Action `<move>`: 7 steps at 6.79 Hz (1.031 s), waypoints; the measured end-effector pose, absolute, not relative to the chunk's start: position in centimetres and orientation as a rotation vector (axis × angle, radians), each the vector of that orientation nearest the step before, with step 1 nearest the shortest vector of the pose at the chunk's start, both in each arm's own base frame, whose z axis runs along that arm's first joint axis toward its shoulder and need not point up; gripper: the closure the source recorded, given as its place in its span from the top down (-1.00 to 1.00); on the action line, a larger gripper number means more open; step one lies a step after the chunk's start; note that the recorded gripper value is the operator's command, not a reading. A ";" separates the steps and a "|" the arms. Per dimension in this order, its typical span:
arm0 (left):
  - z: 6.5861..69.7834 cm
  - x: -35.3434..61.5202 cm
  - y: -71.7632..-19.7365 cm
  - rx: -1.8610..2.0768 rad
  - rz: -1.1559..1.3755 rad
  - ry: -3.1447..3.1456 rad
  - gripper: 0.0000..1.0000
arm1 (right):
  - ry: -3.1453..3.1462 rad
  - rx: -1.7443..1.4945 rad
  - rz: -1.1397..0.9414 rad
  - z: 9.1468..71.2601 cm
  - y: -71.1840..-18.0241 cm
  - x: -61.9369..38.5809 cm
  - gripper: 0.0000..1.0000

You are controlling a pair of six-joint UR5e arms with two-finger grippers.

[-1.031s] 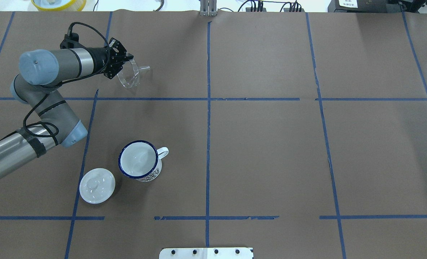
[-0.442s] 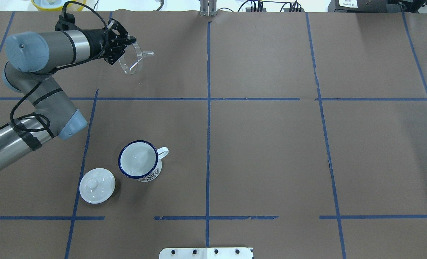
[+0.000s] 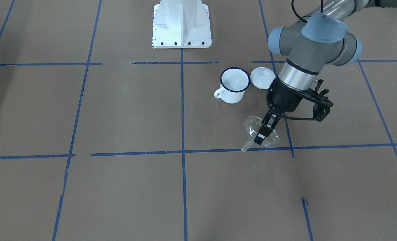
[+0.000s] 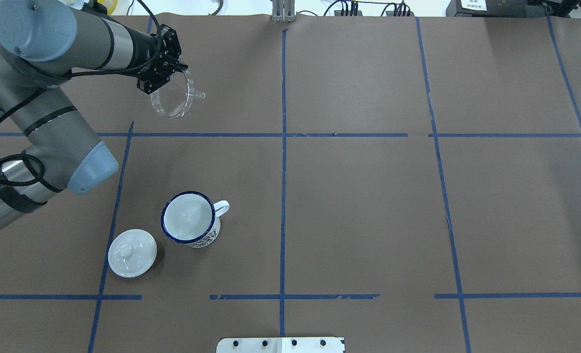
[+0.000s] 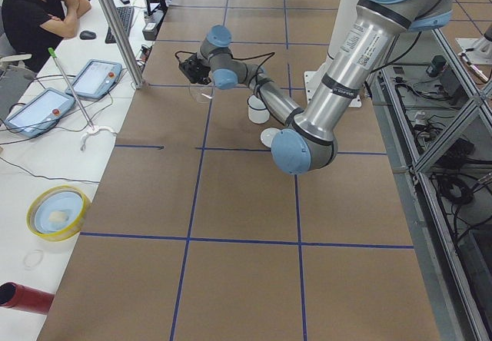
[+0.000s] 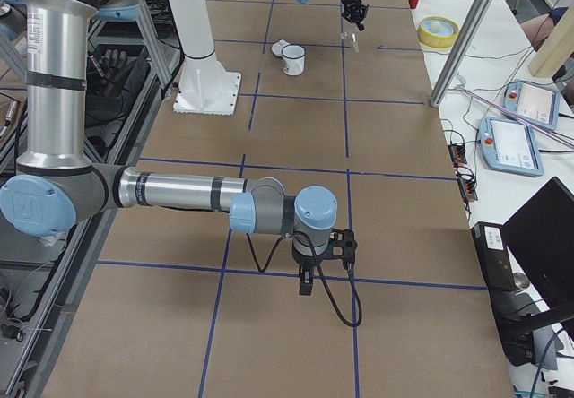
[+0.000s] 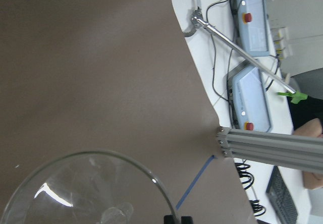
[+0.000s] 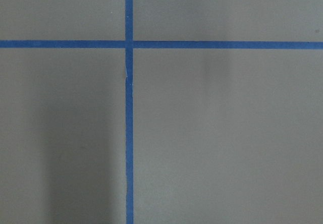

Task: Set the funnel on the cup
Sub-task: 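Lift the funnel and carry it above the open mug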

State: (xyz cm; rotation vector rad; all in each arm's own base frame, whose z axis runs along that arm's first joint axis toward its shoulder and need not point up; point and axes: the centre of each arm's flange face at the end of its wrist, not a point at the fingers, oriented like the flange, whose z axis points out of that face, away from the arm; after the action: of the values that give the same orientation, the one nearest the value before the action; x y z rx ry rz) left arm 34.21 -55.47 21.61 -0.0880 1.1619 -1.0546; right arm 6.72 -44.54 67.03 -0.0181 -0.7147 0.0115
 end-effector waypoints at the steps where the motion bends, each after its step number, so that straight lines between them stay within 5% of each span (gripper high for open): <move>1: 18.8 32.8 -53.2 -0.128 -1.069 1.040 -1.00 | -0.715 -0.018 0.011 67.0 -44.5 6.7 1.00; 7: 16.6 41.8 -43.4 -0.341 -0.972 0.590 -1.00 | -0.715 -0.018 0.011 67.0 -44.5 6.7 1.00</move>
State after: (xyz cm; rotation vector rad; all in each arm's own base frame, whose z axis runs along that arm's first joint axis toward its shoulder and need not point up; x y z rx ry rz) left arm 41.81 -43.43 16.60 -0.3411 0.5900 -0.9721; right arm 6.71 -44.54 67.00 -0.0176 -0.7147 0.0113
